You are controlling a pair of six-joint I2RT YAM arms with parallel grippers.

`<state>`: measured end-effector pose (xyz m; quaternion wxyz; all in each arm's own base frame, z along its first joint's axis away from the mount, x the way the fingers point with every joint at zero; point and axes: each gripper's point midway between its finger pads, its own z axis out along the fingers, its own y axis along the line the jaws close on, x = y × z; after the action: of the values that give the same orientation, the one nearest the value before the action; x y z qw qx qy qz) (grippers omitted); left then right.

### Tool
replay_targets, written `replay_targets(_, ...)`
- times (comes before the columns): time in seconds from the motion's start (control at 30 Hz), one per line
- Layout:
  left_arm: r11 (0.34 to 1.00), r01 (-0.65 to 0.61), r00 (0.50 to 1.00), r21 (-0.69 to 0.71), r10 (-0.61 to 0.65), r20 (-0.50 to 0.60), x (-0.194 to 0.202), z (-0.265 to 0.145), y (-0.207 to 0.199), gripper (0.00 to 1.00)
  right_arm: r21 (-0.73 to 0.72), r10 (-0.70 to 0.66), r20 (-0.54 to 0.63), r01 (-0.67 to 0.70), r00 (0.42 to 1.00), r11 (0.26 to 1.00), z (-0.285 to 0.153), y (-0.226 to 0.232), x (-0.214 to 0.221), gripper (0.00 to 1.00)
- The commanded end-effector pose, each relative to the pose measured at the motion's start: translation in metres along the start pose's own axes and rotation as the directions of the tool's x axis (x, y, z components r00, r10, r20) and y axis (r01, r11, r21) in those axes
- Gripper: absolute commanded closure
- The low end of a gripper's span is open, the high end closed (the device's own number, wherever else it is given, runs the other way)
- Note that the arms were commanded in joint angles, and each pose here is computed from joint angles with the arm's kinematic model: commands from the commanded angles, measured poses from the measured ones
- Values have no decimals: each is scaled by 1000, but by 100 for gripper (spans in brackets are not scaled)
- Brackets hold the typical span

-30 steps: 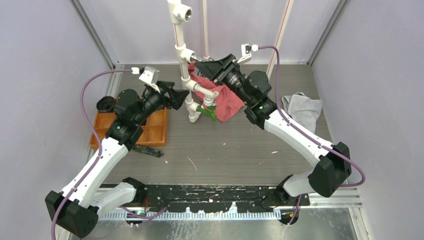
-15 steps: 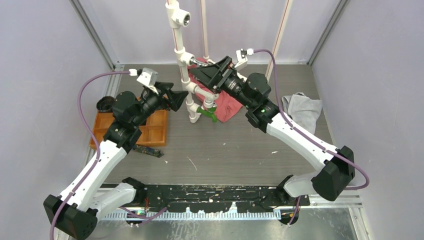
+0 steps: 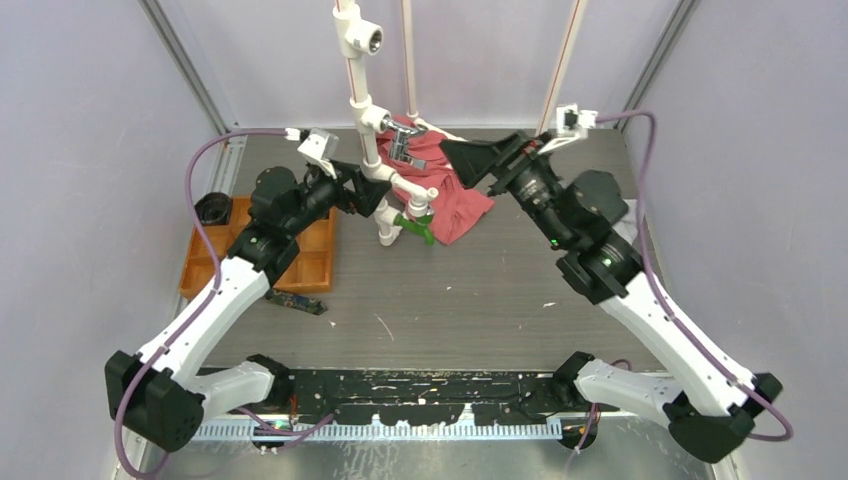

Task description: Install the water faucets

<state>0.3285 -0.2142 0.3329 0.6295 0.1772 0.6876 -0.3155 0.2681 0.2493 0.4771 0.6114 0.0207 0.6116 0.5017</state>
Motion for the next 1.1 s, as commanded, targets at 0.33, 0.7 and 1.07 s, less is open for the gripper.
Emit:
replay_targets(0.33,999,2,969,-38,7,249,-66,42,-7,29,171,-279,115,258,953,951,-46,-11,-60,0)
replay_targets(0.7,1000,-3,967,-18,8,256,-63,46,-10,87,74,-432,29,429,901,900,-41,-1,-47,0)
replay_targets(1.07,998,-50,971,-37,58,231,-60,-1,-17,100,-332,-839,-5,791,544,514,-41,21,0,0)
